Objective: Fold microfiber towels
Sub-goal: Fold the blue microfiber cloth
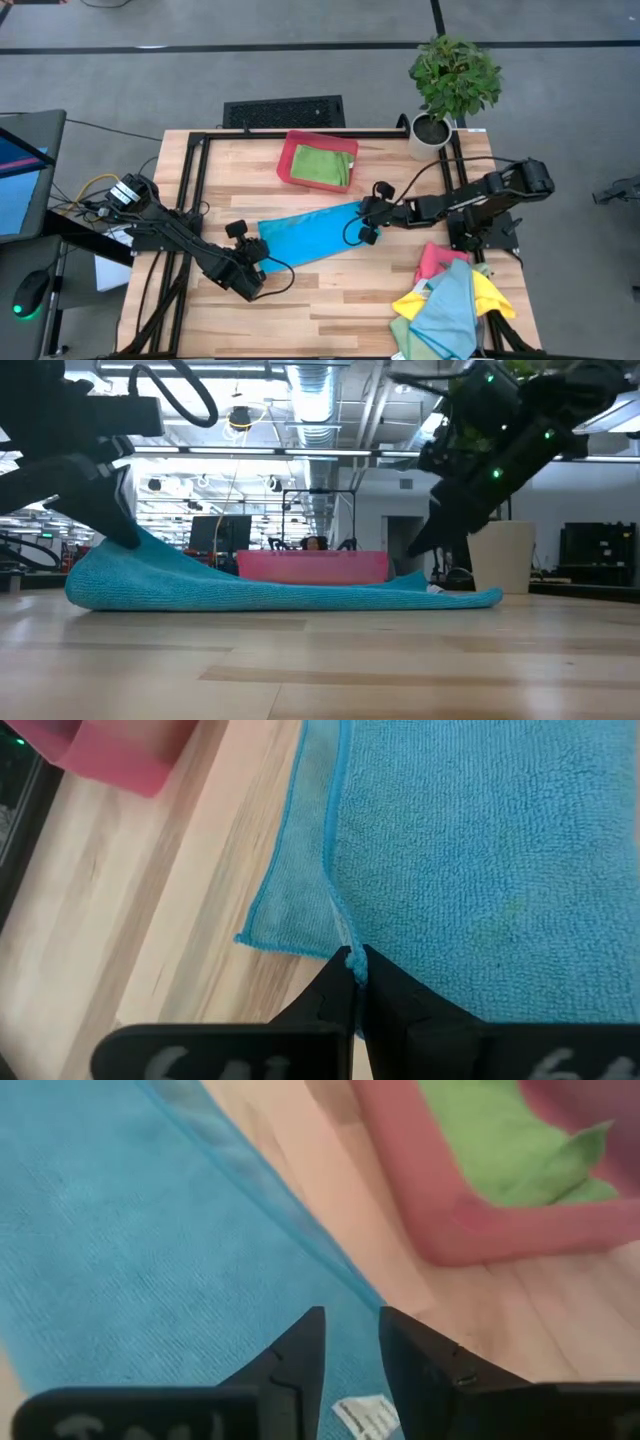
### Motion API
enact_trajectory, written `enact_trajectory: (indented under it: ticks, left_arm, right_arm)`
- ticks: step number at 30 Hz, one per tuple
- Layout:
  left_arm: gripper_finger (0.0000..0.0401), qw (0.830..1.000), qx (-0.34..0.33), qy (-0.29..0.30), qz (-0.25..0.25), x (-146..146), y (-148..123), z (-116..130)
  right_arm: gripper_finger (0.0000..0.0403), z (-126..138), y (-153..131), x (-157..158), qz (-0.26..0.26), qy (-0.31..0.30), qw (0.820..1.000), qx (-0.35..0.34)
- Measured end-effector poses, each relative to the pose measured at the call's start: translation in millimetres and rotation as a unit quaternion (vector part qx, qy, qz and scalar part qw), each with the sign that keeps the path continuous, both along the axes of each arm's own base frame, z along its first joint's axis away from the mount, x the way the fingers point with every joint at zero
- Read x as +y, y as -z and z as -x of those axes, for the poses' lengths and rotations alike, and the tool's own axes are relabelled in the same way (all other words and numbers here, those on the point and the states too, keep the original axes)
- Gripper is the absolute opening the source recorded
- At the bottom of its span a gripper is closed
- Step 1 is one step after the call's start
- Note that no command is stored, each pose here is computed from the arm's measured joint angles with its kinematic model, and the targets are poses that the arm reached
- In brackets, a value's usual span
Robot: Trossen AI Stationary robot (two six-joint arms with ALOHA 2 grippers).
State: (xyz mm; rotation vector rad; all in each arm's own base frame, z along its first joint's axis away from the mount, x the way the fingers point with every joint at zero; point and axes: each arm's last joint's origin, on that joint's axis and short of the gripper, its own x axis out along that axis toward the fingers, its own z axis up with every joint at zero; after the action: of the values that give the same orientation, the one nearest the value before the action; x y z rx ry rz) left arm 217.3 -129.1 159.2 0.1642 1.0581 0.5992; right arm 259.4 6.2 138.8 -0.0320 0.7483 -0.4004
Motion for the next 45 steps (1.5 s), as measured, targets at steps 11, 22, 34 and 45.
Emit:
enact_trajectory:
  ticks: [11, 22, 34, 45]
  left_arm:
    - [0.0003, 1.000, 0.003, -0.004, -0.001, 4, 0, -3]
    - [0.0018, 1.000, 0.004, 0.000, -0.003, 4, 0, -3]
    - [0.0018, 1.000, 0.002, 0.001, -0.004, 4, 0, -3]
    - [0.0018, 1.000, 0.000, 0.000, -0.005, 4, 0, -3]
  right_arm:
    - [0.0166, 3, -5, -23, -0.029, 0.017, 0.999, 0.003]
    - [0.0220, 18, 11, -39, -0.073, 0.013, 0.997, 0.031]
    - [0.0198, 23, 17, -41, -0.064, 0.005, 0.998, 0.020]
    - [0.0195, 20, 19, -41, -0.055, -0.004, 0.998, 0.010]
